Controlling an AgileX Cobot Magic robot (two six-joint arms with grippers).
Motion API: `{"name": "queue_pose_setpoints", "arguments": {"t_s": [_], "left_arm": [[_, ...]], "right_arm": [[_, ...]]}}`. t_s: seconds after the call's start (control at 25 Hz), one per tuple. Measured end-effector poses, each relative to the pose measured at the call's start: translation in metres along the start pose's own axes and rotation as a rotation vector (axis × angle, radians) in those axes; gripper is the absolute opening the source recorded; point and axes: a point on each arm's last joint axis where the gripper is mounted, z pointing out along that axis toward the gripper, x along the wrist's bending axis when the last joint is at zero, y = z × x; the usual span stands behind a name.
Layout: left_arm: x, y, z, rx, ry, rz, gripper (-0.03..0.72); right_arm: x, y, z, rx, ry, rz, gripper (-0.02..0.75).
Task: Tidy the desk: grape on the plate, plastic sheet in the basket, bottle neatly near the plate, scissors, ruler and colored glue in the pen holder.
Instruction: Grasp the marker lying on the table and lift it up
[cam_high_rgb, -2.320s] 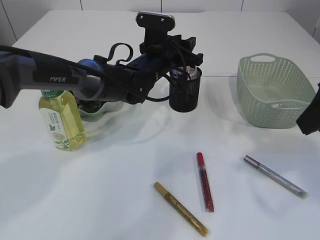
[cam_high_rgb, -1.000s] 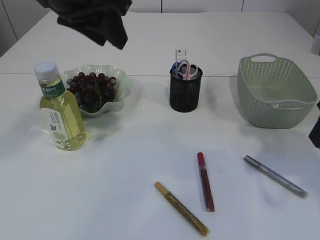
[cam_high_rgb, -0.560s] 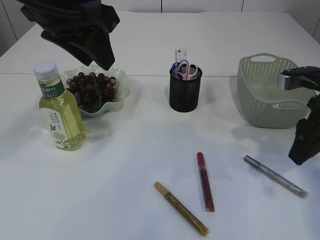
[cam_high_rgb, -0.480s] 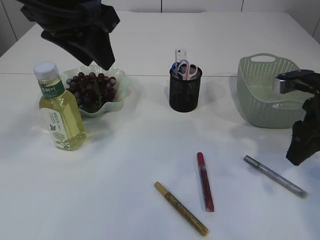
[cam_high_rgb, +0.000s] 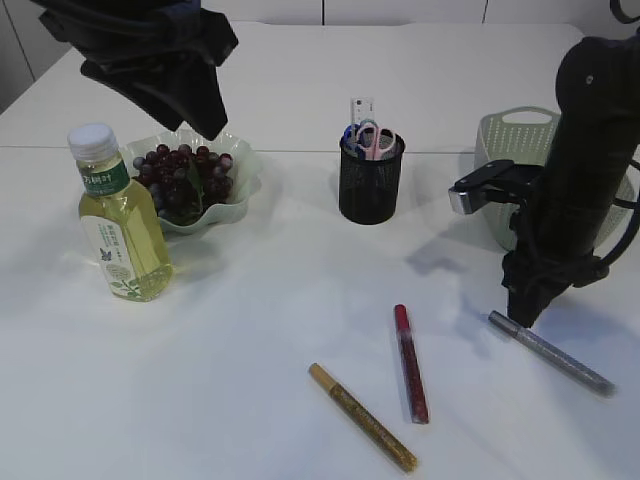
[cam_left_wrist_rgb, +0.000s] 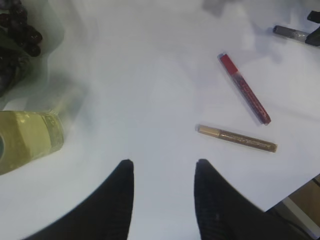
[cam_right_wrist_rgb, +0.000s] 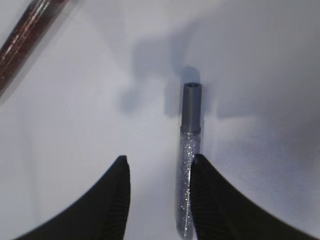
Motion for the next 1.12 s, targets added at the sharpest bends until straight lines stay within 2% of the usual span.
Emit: {"name": "queue_pose_setpoints", "arguments": {"t_s": [0.28,0.48,0.72,0.92,1.12], "left_arm": [[0.001,0.000,0.000,0.000,0.012,0.004,0.298],[0.001,0.000,0.000,0.000,0.012,0.004,0.298],[0.001,0.000,0.000,0.000,0.012,0.004,0.298],[0.001,0.000,0.000,0.000,0.013,0.005,0.298],[0.001,0.000,0.000,0.000,0.013,0.005,0.298]], "right_arm": [[-0.006,-0.001,0.005,0.043,-0.059,0.047,0.323],[-0.003,-0.001,0.009,0.026,-0.035,0.068,0.323],[0.002,-0.011,0.027,0.059,-0.005,0.079,0.323],[0.000,-0.008,0.027,0.021,-0.033,0.080,0.323],[-0.004,-0.010,0.027,0.040,-0.075,0.081,0.323]]}}
